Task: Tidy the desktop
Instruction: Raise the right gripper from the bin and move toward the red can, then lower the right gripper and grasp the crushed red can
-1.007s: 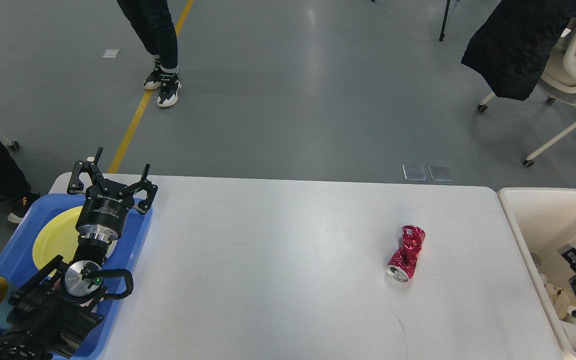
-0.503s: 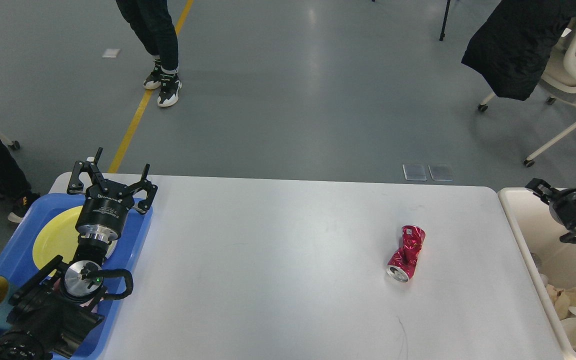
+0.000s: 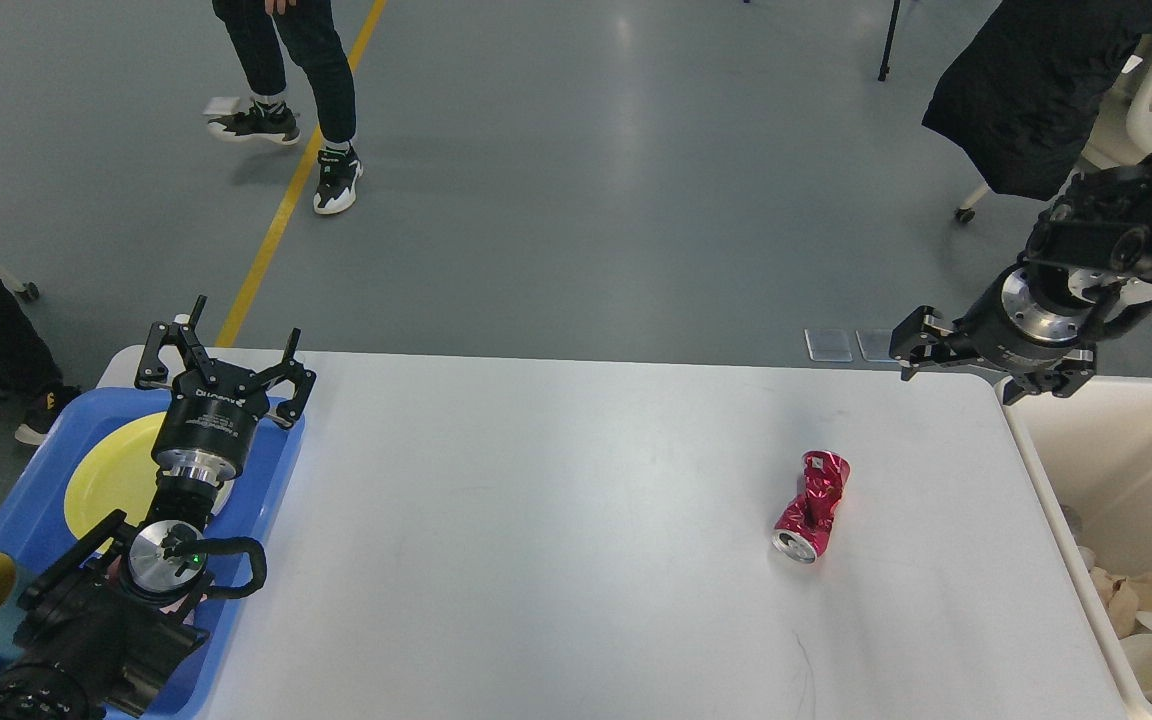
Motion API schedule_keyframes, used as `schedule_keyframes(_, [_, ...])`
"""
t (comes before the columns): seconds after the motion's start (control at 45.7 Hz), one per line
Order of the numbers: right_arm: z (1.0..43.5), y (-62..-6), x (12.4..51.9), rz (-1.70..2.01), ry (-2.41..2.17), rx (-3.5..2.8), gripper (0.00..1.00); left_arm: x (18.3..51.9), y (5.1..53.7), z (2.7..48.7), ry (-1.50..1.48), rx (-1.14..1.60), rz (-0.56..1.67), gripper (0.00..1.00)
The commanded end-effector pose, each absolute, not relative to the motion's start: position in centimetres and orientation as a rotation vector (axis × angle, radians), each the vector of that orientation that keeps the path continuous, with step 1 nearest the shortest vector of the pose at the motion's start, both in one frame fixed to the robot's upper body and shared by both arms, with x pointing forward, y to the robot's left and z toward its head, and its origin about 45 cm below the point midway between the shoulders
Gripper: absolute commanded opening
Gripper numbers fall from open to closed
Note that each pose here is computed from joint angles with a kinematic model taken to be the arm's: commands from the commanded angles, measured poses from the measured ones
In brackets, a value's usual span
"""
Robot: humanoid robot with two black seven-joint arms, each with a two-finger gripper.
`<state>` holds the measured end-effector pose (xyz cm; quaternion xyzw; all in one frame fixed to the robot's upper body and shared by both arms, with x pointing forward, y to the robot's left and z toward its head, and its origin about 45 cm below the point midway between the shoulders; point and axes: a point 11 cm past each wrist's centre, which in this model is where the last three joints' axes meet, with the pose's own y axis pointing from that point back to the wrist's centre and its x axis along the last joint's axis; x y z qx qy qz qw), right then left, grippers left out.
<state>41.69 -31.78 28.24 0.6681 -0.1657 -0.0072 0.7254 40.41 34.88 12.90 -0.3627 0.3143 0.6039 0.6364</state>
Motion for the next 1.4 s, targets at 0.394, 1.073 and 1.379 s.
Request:
schedule_keyframes(0.394, [42.2,-25.7,34.7,0.047,-0.201,1.542,1.00,40.4,34.9,12.9,0.718,-0.828,1.381,0.96])
schedule_keyframes(1.073, [30.5,-27.8,38.5,-0.036,-0.350,1.560,1.00,40.4,34.9,12.9,0.718,-0.829,1.382,0.96])
schedule_keyframes(1.379, [17.4,-28.1,38.3,-0.185,-0.397,1.595,1.00,40.4,34.9,12.9,0.718,-0.829,1.382,0.96])
